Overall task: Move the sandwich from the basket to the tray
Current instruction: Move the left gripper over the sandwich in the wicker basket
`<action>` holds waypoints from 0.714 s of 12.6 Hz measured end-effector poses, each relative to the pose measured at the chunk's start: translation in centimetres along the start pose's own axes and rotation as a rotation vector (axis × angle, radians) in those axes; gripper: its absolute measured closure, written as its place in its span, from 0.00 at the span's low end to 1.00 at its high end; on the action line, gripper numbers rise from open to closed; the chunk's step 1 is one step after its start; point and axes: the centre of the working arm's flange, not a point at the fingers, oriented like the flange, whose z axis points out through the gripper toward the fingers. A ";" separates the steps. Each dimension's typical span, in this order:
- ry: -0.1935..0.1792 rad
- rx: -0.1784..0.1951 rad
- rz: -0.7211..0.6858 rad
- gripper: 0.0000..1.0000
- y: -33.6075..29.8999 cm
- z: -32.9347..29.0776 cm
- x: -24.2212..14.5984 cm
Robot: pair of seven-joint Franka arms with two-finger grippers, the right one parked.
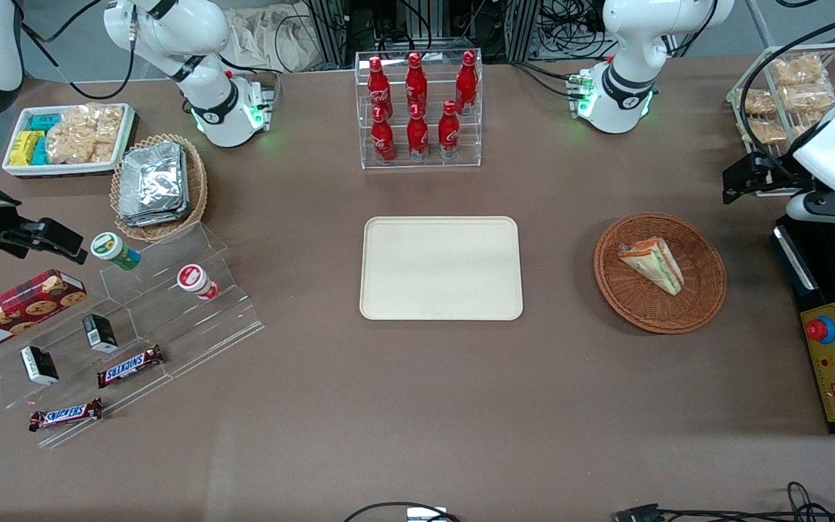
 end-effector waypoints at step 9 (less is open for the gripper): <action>-0.052 -0.005 -0.053 0.00 -1.1 2.5 0.1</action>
